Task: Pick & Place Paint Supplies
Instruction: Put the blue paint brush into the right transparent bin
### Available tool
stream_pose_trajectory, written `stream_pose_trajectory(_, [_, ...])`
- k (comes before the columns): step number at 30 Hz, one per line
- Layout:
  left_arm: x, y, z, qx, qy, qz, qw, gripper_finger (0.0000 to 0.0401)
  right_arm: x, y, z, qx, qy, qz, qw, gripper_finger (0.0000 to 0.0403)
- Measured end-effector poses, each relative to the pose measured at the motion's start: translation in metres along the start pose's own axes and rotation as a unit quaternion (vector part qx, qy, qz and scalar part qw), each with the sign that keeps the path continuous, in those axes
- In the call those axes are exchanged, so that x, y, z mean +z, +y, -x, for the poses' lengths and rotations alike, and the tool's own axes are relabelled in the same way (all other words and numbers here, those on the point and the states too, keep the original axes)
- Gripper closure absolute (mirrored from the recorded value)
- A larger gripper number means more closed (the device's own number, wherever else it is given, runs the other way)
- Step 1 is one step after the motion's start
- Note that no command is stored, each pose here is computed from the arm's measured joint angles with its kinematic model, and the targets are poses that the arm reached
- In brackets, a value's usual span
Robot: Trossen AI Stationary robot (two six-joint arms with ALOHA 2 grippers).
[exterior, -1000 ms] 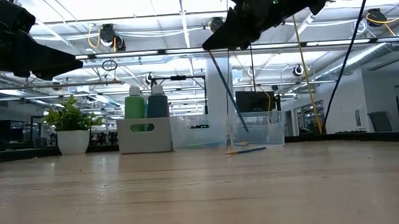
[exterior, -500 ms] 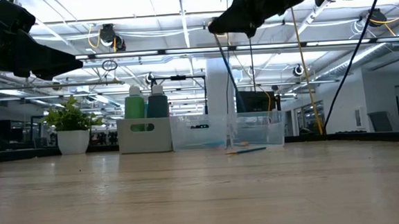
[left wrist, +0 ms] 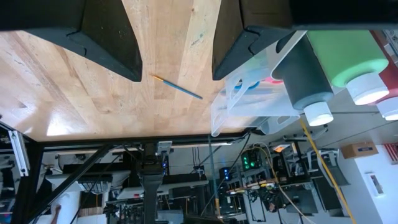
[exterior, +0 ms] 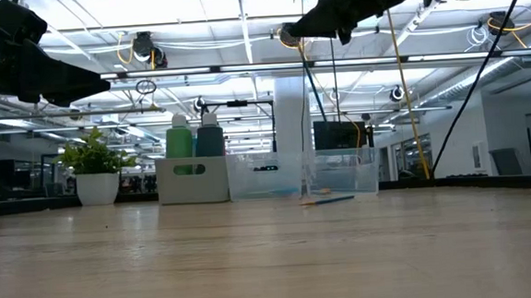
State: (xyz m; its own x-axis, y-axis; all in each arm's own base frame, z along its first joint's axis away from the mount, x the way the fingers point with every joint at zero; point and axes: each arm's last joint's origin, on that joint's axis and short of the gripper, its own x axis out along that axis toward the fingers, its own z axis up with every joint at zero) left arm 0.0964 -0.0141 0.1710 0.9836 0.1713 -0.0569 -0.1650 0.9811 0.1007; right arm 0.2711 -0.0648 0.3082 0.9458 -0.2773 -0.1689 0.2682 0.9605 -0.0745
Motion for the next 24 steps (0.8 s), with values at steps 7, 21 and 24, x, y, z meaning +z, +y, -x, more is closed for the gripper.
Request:
stream_pose_trajectory(7, [0.0, 0.0, 0.0, 0.0, 0.0, 0.0, 1.0, 0.0199, 0.01, -0.018, 0.018, -0.032, -0.012, -0.006, 0.999, 0.0403])
stream_pose_trajectory(21, [0.0, 0.0, 0.0, 0.0, 0.0, 0.0, 1.0, 0.0198, 0.026, -0.039, 0.048, -0.075, -0.047, -0.012, 0.996, 0.0403])
stream_pose_trajectory(24, [0.0, 0.0, 0.0, 0.0, 0.0, 0.0, 1.0, 0.0199, 0.027, -0.042, 0.052, -0.081, -0.052, -0.012, 0.995, 0.0403])
